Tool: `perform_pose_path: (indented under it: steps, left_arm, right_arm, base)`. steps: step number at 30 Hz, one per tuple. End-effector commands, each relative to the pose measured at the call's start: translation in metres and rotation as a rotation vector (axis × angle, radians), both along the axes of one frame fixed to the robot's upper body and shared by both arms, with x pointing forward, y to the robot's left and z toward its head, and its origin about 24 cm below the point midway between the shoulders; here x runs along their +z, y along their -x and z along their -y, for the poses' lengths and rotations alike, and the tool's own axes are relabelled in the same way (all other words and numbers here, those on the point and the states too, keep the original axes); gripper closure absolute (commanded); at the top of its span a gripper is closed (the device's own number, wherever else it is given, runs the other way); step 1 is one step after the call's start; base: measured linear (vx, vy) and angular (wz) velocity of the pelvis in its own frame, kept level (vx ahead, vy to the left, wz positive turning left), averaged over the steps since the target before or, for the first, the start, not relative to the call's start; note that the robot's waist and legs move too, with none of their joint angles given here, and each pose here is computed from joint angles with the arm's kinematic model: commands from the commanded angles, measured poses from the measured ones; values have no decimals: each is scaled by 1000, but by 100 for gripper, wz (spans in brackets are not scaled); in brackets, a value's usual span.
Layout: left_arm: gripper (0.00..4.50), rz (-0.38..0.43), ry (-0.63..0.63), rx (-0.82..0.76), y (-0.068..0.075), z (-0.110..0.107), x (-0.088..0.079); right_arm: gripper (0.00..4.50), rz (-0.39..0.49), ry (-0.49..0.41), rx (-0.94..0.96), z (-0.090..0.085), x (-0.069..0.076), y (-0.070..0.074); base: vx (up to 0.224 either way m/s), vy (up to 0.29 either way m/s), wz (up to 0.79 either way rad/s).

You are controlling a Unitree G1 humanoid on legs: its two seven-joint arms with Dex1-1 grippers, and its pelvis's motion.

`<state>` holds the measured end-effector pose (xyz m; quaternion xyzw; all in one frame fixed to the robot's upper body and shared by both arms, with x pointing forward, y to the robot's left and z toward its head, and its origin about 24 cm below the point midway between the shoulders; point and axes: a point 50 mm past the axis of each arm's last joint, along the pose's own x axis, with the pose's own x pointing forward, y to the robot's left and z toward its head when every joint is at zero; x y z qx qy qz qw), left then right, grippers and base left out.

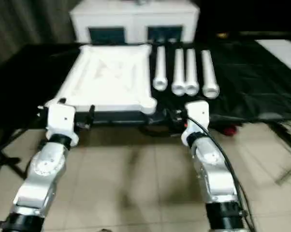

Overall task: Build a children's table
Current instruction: Move to table

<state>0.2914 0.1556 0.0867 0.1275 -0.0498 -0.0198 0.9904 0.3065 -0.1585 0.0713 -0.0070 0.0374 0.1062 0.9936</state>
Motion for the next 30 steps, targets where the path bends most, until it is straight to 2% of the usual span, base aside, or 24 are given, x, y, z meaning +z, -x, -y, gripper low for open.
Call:
perform_pose_path:
  steps: [1, 10, 13, 21, 23, 30]
  left_arm:
    - [0, 5, 10, -20, 1, 2, 2]
    - [0, 8, 7, -41, 2, 4, 3]
    - [0, 6, 5, -40, 2, 4, 3]
    - [0, 2, 3, -31, 1, 3, 3]
    - [0, 3, 7, -22, 1, 2, 3]
    - [0, 13, 34, 11, 1, -5, 6]
  right_arm:
    - [1, 21, -23, 14, -3, 7, 0]
    - [1, 24, -8, -3, 1, 7, -2]
    - [1, 23, -10, -8, 3, 7, -2]
    - [1, 37, 3, -6, 3, 10, -3]
    - [1, 43, 34, 7, 2, 11, -3]
    - [1, 71, 51, 92, -10, 16, -3]
  base:
    - [-78, 27, -10]
    - [-27, -16, -71]
    - [150, -159, -67]
    - [218, -43, -4]
    - [229, -10, -24]
    - [164, -62, 12]
